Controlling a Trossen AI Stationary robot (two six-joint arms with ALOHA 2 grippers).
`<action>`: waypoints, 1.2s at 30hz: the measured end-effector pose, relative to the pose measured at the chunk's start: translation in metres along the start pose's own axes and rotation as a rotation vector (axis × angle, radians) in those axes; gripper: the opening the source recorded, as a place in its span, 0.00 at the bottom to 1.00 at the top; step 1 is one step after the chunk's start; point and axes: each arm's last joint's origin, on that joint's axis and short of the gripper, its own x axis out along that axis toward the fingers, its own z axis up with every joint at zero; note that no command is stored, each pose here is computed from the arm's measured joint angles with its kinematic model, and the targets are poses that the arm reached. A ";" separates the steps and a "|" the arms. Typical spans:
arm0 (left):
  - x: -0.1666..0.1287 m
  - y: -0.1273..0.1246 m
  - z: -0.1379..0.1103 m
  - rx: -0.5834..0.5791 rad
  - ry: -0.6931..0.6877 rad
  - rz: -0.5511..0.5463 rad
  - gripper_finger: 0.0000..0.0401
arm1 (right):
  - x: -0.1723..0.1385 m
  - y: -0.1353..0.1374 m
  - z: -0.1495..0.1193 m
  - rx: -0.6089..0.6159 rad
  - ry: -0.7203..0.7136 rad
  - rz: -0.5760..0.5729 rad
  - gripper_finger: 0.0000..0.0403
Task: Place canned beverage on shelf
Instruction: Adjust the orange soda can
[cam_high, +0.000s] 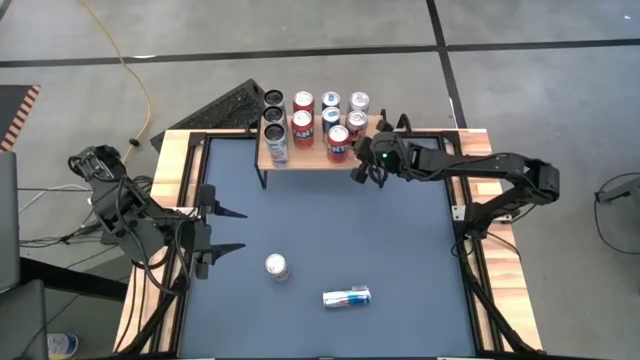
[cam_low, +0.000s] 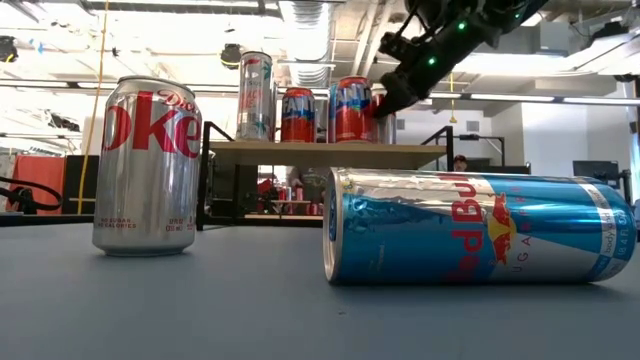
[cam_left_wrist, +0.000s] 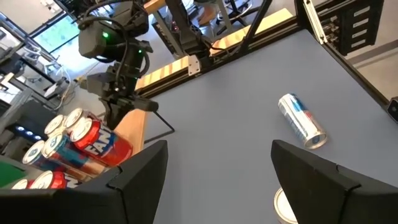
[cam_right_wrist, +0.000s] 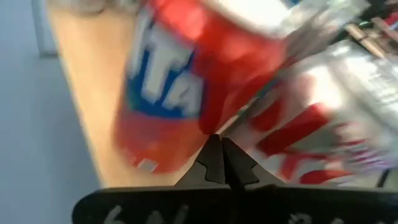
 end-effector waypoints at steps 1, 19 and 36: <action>0.000 0.000 0.000 0.000 0.000 0.000 0.69 | 0.000 0.000 0.000 -0.006 -0.005 0.017 0.00; 0.000 0.000 0.000 -0.019 -0.001 -0.008 0.69 | 0.003 0.009 0.006 -0.062 -0.076 0.073 0.00; 0.000 0.000 0.000 -0.026 -0.001 -0.009 0.69 | -0.001 0.004 0.018 -0.081 -0.102 -0.081 0.00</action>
